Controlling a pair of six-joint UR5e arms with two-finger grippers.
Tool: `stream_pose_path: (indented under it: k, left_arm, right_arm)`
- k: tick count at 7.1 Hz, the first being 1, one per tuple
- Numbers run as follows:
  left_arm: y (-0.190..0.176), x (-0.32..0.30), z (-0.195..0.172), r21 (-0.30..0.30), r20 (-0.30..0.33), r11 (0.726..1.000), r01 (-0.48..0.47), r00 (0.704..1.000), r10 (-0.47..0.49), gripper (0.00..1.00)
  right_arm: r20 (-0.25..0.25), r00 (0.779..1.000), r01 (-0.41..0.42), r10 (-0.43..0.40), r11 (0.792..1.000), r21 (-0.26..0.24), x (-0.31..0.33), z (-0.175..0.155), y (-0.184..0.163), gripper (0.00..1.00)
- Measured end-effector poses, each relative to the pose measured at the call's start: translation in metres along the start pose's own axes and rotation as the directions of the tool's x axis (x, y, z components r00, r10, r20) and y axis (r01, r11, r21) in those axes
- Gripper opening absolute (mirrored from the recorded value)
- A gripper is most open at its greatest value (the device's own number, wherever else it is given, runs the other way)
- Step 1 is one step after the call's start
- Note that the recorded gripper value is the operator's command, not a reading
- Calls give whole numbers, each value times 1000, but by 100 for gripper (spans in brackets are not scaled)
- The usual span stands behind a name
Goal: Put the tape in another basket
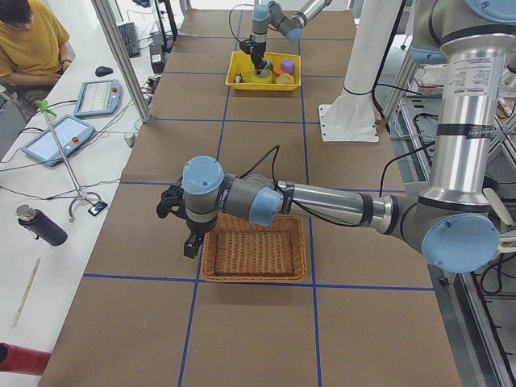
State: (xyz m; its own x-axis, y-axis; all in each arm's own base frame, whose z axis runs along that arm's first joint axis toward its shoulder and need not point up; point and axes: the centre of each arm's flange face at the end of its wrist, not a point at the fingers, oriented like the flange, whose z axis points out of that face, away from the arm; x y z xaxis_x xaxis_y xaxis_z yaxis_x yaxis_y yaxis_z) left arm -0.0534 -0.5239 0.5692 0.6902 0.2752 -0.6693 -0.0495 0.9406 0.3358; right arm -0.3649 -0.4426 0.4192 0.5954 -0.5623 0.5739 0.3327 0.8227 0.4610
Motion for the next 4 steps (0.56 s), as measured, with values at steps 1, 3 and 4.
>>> stream_pose_path:
  k: [1, 3, 4]
  left_arm:
    - [0, 0, 0, -1, 0, 1000, 1, 1000, -1, 99]
    - [0, 0, 0, -1, 0, 1000, -1, 1000, 1, 99]
    - [0, 0, 0, 0, -1, 1000, -3, 1000, 3, 99]
  right_arm:
    - [1, 1000, -4, 4, 1000, 29, 3, -17, -5, 0]
    - [-3, 1000, -18, 18, 994, 112, 13, -60, -22, 0]
    - [-3, 1000, -27, 28, 988, 151, 16, -78, -34, 0]
